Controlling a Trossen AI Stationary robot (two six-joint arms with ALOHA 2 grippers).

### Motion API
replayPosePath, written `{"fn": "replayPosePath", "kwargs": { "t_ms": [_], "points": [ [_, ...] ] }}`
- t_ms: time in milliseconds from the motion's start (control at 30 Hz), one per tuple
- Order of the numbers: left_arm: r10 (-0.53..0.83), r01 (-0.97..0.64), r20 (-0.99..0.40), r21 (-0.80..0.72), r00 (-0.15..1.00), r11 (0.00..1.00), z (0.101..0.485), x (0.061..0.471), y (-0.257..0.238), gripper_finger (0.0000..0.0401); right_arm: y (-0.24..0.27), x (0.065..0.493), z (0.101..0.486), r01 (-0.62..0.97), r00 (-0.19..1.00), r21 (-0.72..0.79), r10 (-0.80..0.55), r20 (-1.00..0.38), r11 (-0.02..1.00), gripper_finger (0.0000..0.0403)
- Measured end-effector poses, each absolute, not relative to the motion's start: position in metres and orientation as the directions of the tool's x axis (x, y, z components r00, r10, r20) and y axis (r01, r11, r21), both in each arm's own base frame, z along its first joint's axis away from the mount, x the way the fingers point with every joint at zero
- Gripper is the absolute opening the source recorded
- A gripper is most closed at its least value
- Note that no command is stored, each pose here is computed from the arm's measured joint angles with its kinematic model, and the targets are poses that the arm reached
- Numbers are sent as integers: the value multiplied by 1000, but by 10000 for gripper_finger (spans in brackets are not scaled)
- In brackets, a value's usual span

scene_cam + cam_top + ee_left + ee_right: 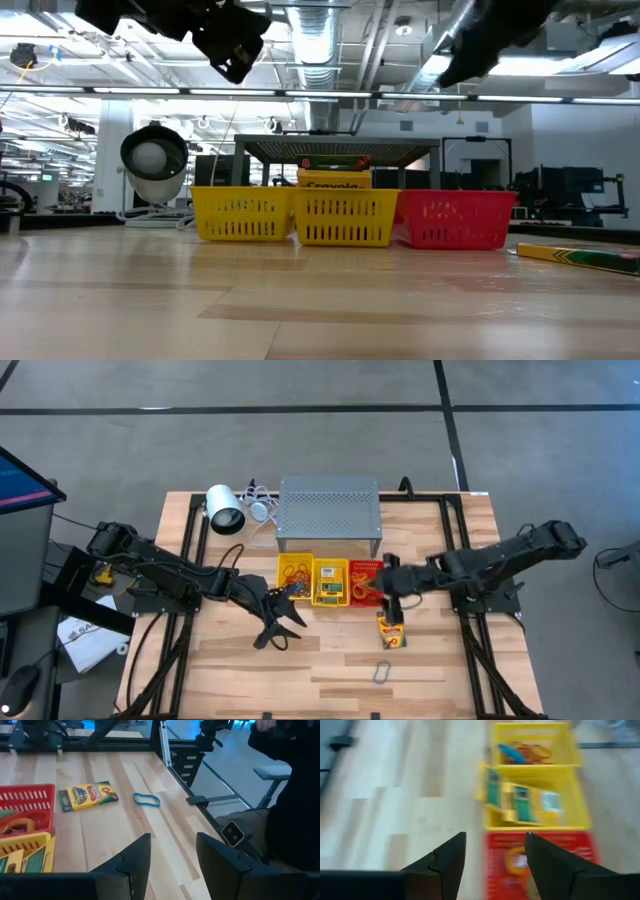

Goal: Pick & Place Office Desk Supplies
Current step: Put the blue rubber band into the left yellow basket

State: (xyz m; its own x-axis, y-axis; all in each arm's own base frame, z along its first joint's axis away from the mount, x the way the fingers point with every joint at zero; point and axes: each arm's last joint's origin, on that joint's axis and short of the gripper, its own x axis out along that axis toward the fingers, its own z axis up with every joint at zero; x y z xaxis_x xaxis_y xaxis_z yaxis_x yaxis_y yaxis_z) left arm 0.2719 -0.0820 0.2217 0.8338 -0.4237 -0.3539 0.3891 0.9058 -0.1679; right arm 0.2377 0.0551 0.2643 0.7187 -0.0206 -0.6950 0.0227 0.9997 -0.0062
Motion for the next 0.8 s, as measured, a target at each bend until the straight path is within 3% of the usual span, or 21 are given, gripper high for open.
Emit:
{"fn": "replayPosePath", "kwargs": {
  "t_ms": [367, 800],
  "points": [
    [-434, 410, -227, -149, 871, 900, 234, 275, -83, 153, 133, 227, 231, -58, 604, 121, 131, -786, 991, 191],
    [-404, 385, -179, -133, 897, 913, 236, 279, -85, 153, 179, 229, 162, -30, 420, 71, 77, -904, 997, 191]
  ]
}}
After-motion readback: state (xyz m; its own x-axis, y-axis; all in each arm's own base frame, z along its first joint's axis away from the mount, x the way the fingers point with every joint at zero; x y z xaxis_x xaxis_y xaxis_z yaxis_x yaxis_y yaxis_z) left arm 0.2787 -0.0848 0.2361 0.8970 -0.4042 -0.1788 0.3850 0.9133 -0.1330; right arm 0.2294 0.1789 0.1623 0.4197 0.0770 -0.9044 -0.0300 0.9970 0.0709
